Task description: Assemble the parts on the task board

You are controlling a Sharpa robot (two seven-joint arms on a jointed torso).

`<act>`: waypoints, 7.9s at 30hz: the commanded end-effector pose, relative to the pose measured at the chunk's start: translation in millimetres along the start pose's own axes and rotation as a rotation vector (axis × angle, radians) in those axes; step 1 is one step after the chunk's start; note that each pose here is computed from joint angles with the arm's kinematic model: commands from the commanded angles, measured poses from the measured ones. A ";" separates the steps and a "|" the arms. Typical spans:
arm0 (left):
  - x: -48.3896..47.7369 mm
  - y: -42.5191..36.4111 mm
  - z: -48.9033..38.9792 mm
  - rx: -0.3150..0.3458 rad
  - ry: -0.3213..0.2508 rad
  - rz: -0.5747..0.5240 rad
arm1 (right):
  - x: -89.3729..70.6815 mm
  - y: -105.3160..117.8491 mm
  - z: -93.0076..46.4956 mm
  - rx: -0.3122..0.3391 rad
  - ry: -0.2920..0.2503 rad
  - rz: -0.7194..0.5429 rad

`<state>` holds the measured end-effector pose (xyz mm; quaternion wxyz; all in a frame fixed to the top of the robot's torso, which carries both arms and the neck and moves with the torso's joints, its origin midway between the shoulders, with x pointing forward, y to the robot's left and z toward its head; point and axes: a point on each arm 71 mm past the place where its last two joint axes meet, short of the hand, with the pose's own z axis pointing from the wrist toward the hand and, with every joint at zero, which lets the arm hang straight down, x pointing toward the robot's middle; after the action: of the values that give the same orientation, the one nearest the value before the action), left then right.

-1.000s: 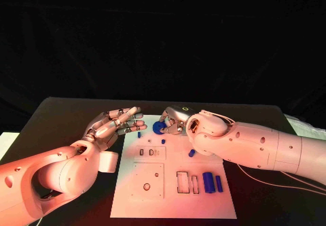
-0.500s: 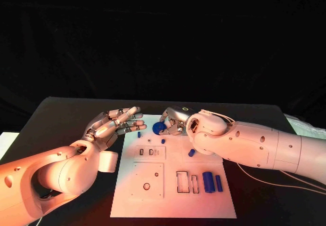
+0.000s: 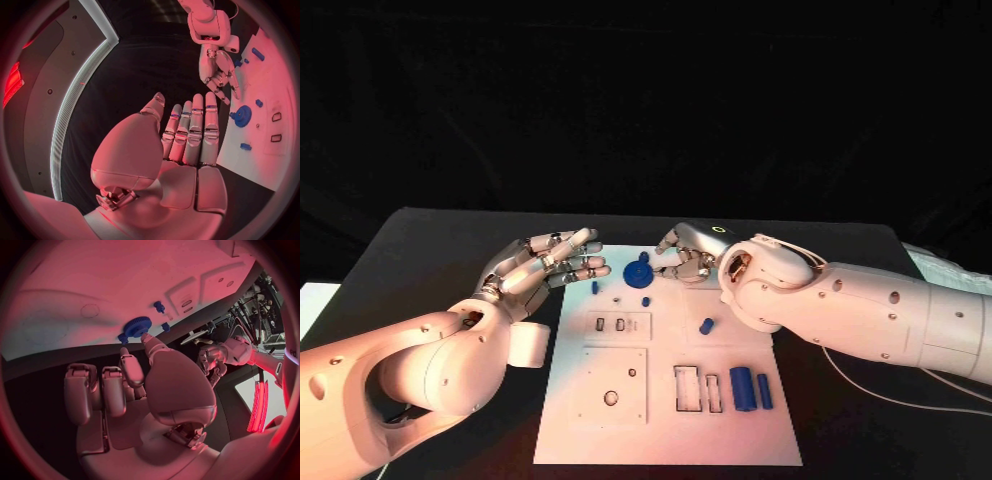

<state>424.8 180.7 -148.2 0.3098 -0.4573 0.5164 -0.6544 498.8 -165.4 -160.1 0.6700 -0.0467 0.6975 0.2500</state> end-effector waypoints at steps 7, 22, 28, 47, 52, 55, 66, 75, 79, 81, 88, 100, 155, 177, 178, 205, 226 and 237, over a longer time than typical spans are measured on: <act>-0.3 -0.7 1.6 0.007 0.015 -0.008 | -42.0 -68.6 -39.7 -0.016 -0.015 0.252; -4.7 1.4 7.3 0.011 0.006 -0.004 | -44.5 -139.7 -81.0 0.048 -0.069 0.266; -7.8 1.7 8.7 0.012 -0.002 -0.001 | -36.0 -146.7 -84.4 0.062 -0.035 0.247; -11.0 2.1 9.9 0.013 -0.009 0.002 | -9.3 -147.5 -74.5 0.077 0.043 0.229; -10.6 2.2 10.1 0.012 -0.009 0.002 | -3.5 -146.0 -71.0 0.075 0.065 0.234; -10.8 2.2 10.1 0.012 -0.009 0.002 | -0.5 -144.6 -69.8 0.072 0.074 0.237; -10.3 2.3 10.2 0.012 -0.008 0.002 | 2.6 -144.7 -66.9 0.076 0.082 0.238; -10.4 2.3 10.0 0.011 -0.008 0.002 | 2.6 -147.8 -66.7 0.088 0.083 0.236; -10.2 2.3 9.9 0.011 -0.007 0.002 | 2.8 -148.3 -66.4 0.091 0.084 0.235; -10.0 2.4 9.9 0.010 -0.007 0.001 | 3.0 -148.2 -66.1 0.091 0.085 0.235; -10.1 2.4 9.9 0.009 -0.007 0.001 | 3.0 -147.5 -65.5 0.092 0.081 0.235; -10.0 2.4 9.7 0.008 -0.005 0.001 | 1.7 -146.9 -64.3 0.114 0.049 0.230; -20.3 6.6 20.3 0.005 -0.026 0.007 | 68.0 52.5 -21.0 -0.067 0.217 0.155; -19.5 6.9 20.4 0.003 -0.025 0.007 | 81.7 61.9 -19.4 -0.080 0.269 0.131; -19.5 6.8 20.3 0.003 -0.024 0.007 | 81.8 61.7 -19.5 -0.078 0.270 0.130; -20.2 6.9 19.8 -0.001 -0.024 0.006 | 84.6 61.9 -21.1 -0.082 0.295 0.106; -21.8 7.1 20.2 -0.001 -0.027 0.007 | 75.9 69.4 -30.6 -0.133 0.162 0.175; -26.9 8.9 20.7 -0.024 -0.043 0.032 | 38.6 72.2 -56.0 -0.218 0.101 0.249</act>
<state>453.8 194.6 -162.8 0.3289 -0.4712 0.5165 -0.6348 418.2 -116.5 -185.0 0.5874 -0.0463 0.7164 0.3736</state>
